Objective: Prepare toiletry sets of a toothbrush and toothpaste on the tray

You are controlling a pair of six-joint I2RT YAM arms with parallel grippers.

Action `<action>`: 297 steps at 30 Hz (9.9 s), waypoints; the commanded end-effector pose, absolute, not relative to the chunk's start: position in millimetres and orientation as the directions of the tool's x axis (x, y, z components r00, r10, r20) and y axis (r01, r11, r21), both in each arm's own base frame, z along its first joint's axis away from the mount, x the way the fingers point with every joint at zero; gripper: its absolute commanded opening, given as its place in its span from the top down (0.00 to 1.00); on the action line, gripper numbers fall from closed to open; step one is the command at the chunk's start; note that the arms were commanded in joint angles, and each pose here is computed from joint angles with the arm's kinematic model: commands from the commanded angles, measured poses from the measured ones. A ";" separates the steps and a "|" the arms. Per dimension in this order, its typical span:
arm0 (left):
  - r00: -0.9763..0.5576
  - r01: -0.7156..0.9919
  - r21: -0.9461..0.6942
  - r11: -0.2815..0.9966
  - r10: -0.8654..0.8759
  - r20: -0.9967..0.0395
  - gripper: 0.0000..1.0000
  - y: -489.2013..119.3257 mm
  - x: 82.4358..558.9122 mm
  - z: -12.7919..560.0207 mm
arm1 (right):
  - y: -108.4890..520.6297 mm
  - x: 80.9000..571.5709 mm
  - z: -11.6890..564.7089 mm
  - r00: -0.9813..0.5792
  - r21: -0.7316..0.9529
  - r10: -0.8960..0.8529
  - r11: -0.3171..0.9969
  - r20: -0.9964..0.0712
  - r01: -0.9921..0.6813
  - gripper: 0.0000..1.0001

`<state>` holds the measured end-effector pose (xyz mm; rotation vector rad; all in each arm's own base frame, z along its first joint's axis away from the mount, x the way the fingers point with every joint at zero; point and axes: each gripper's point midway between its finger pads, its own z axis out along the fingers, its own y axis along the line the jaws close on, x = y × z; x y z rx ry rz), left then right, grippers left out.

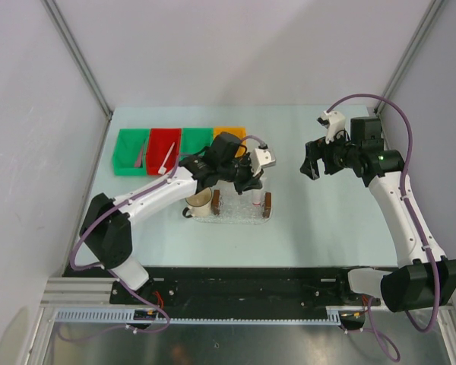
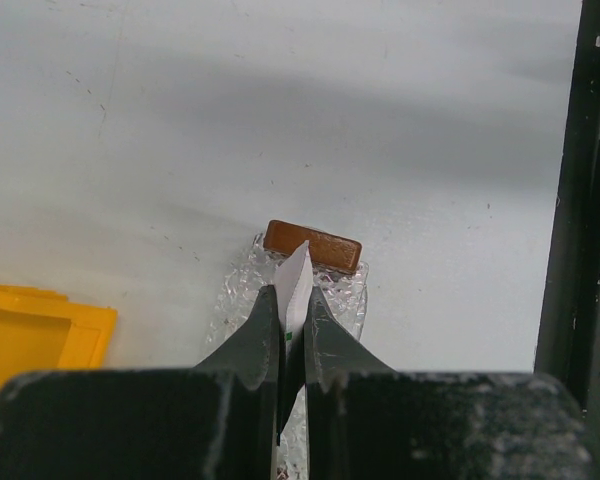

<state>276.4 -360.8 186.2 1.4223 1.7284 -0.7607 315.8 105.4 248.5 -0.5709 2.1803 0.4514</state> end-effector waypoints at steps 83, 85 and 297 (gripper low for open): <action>0.000 0.979 0.113 0.172 0.549 -0.836 0.29 -361.6 283.8 165.1 | 107.4 312.6 252.0 -0.545 0.132 -0.247 0.816 -0.801 -0.563 0.10; 0.008 0.977 0.122 0.176 0.542 -0.840 0.28 -360.3 283.1 171.0 | 107.9 312.6 250.8 -0.548 0.134 -0.248 0.815 -0.799 -0.564 0.09; -0.789 0.106 0.020 0.994 0.096 -0.607 1.00 91.4 497.9 84.3 | 133.5 339.5 197.7 -0.582 0.165 -0.311 0.766 -0.752 -0.622 0.09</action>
